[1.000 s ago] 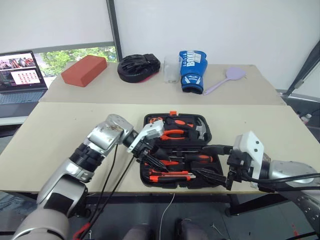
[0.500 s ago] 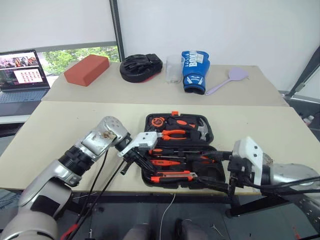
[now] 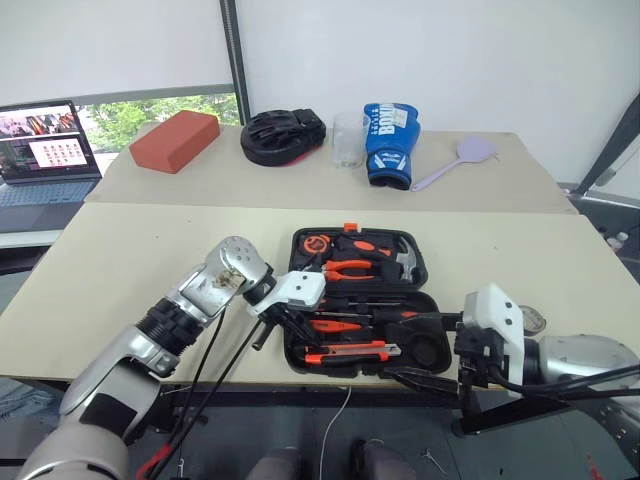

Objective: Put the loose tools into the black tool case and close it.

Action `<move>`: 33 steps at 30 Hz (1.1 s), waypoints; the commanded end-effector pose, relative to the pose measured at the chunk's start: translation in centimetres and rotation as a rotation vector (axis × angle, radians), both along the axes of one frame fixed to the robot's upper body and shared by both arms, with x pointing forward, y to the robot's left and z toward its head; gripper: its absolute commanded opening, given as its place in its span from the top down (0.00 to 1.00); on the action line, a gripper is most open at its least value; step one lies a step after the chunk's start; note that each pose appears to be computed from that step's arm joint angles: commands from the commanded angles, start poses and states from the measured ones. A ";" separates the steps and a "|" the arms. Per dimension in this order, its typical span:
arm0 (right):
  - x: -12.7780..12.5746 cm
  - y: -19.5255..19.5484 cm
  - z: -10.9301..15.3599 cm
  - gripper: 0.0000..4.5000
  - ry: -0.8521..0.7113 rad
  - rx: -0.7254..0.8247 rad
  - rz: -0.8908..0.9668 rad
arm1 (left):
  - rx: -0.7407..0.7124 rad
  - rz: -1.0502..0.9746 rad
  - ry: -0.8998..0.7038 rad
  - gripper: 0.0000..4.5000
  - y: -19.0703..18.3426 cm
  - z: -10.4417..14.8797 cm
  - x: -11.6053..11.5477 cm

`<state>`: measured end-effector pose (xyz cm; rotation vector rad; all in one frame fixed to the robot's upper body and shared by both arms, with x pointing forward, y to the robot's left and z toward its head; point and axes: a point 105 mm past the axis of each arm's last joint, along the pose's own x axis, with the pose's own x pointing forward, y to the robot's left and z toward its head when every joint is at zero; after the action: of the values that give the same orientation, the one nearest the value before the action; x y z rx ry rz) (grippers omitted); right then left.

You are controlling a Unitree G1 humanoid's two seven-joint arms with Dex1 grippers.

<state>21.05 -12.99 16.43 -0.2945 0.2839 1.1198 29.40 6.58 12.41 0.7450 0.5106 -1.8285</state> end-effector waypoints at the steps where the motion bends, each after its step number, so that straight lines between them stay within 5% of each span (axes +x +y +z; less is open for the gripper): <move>1: -0.1 0.2 0.8 0.00 -0.049 -0.010 0.015 | -0.095 -0.011 0.047 0.99 -1.0 2.7 -0.2; 5: -0.1 0.1 0.7 0.00 -0.047 -0.010 0.014 | -0.114 -0.032 0.063 0.99 -2.4 3.5 -0.2; 14: 0.1 0.0 0.8 0.00 -0.052 -0.009 0.005 | 0.054 -0.109 -0.151 0.99 -3.6 -2.4 0.6; 21: -0.2 0.0 0.6 0.00 -0.044 -0.007 -0.007 | 0.083 -0.166 -0.174 0.99 -3.4 -4.1 -0.2; 29: -0.2 -0.3 0.6 0.00 -0.038 -0.008 -0.021 | -0.125 -0.088 -0.084 0.99 -4.2 0.9 0.0; 33: -0.2 -0.2 0.5 0.00 -0.035 -0.006 -0.019 | -0.109 -0.142 -0.068 0.99 -3.1 1.4 -1.0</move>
<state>21.01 -13.38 16.01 -0.2877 0.3008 1.0886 28.98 3.50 12.92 0.7643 0.3624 -1.9083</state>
